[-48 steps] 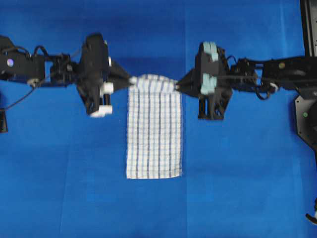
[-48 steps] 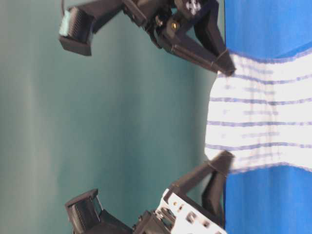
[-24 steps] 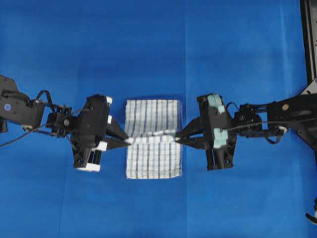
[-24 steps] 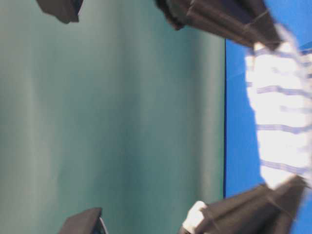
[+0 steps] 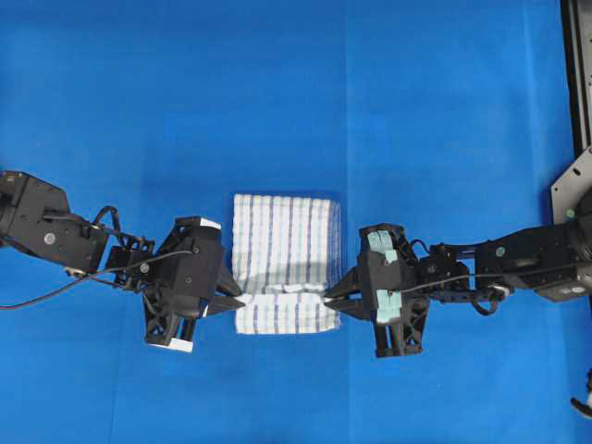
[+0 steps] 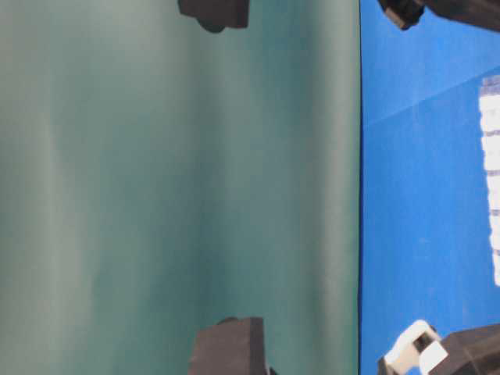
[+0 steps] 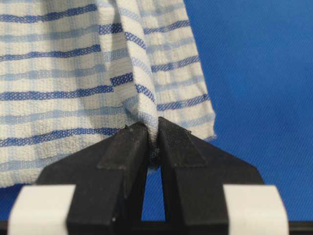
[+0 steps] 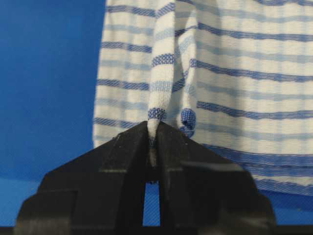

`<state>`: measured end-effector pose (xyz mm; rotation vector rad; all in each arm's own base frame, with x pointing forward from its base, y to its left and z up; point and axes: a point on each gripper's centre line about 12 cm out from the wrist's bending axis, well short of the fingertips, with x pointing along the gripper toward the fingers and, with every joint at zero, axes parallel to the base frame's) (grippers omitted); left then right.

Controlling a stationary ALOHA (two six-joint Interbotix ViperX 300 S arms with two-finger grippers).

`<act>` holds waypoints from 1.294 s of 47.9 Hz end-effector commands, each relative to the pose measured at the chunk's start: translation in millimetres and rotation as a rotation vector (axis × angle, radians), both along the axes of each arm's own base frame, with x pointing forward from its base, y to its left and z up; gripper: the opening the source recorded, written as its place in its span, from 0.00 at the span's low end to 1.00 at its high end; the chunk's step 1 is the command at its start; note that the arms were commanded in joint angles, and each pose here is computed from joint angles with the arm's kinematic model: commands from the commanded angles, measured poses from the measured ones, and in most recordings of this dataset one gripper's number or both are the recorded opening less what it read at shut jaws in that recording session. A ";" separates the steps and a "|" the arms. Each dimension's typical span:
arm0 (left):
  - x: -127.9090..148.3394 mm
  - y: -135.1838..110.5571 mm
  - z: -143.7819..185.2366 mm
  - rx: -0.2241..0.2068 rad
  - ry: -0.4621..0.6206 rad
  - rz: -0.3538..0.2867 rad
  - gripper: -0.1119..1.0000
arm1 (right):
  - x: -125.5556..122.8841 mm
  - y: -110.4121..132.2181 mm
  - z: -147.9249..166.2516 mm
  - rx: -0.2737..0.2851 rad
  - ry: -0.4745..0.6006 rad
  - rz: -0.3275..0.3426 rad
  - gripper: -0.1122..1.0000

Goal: Fold the blue towel.

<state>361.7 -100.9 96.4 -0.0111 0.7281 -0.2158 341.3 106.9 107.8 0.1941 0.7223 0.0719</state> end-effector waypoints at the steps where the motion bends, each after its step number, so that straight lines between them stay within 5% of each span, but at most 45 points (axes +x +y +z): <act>1: 3.3 -7.6 5.8 -0.007 -0.022 -0.017 0.14 | -0.8 6.0 4.6 0.009 -0.011 0.011 0.10; 9: 3.6 -8.3 4.6 -0.006 -0.021 -0.019 0.15 | -2.4 7.1 -0.2 0.010 0.019 0.019 0.13; 13: 3.2 -9.4 4.6 -0.005 -0.021 -0.023 0.27 | -1.9 8.6 -4.3 0.008 0.036 0.024 0.20; 23: -0.3 -15.1 4.5 0.006 -0.015 -0.048 0.80 | -3.1 9.7 -5.8 0.020 0.055 0.020 0.69; 29: -2.5 -12.0 9.3 0.014 -0.003 -0.046 0.80 | -3.6 9.3 4.1 0.020 0.025 0.028 0.94; 38: -7.3 2.3 25.8 0.035 0.033 -0.025 0.77 | -9.4 1.1 34.7 0.023 -0.058 0.036 0.91; 47: -9.7 26.9 43.9 0.070 0.010 0.002 0.77 | -15.9 -36.5 48.6 0.020 -0.096 -0.056 0.91; 62: -13.3 68.8 54.8 0.111 -0.053 0.077 0.76 | -23.4 -90.3 64.2 -0.093 -0.199 -0.162 0.91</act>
